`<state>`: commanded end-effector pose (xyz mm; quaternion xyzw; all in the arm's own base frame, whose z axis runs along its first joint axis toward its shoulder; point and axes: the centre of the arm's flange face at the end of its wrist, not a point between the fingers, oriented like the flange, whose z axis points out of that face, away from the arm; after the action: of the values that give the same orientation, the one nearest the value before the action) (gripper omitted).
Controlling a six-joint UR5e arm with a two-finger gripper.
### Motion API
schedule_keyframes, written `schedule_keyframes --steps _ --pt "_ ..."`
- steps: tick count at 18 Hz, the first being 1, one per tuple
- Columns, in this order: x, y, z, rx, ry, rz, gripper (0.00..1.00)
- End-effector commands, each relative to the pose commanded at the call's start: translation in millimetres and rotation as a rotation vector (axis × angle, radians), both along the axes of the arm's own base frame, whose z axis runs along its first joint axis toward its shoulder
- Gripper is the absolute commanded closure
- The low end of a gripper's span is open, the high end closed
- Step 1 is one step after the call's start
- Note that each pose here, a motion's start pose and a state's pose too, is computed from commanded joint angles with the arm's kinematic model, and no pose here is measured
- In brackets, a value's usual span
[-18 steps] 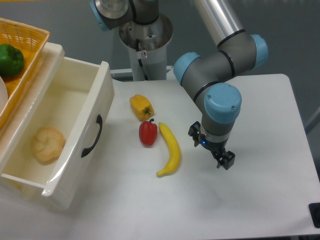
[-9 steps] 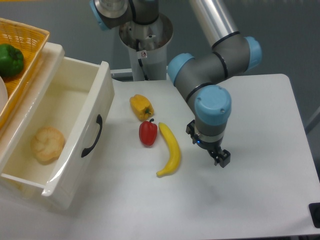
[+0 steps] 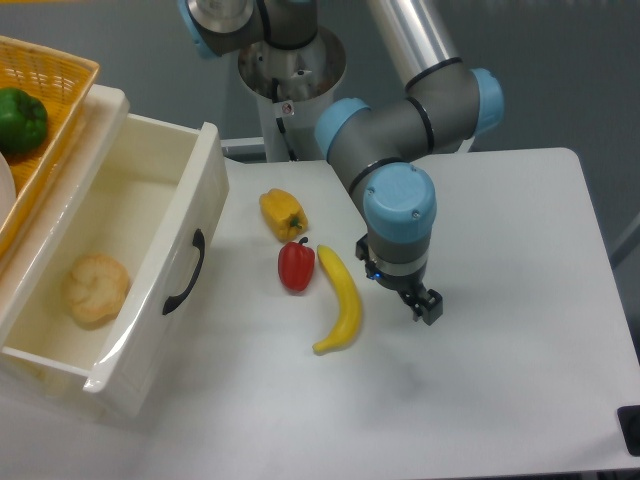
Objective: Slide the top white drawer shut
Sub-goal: 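Move the gripper over the banana to the front face of the open drawer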
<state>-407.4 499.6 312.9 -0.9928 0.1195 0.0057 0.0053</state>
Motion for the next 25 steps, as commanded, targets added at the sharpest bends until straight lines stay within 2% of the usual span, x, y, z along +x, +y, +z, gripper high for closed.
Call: schedule_keyframes --steps 3,4,7,12,20,25 --pt "16 13 1 0.015 -0.012 0.095 0.38" --pt "21 18 1 0.035 -0.033 0.131 0.43" --pt "29 27 2 0.098 -0.104 0.230 0.55" --pt "56 40 28 0.194 -0.202 0.315 0.76" --pt "84 44 61 0.266 -0.318 0.386 0.90" --pt "103 47 65 0.250 -0.378 0.375 0.93"
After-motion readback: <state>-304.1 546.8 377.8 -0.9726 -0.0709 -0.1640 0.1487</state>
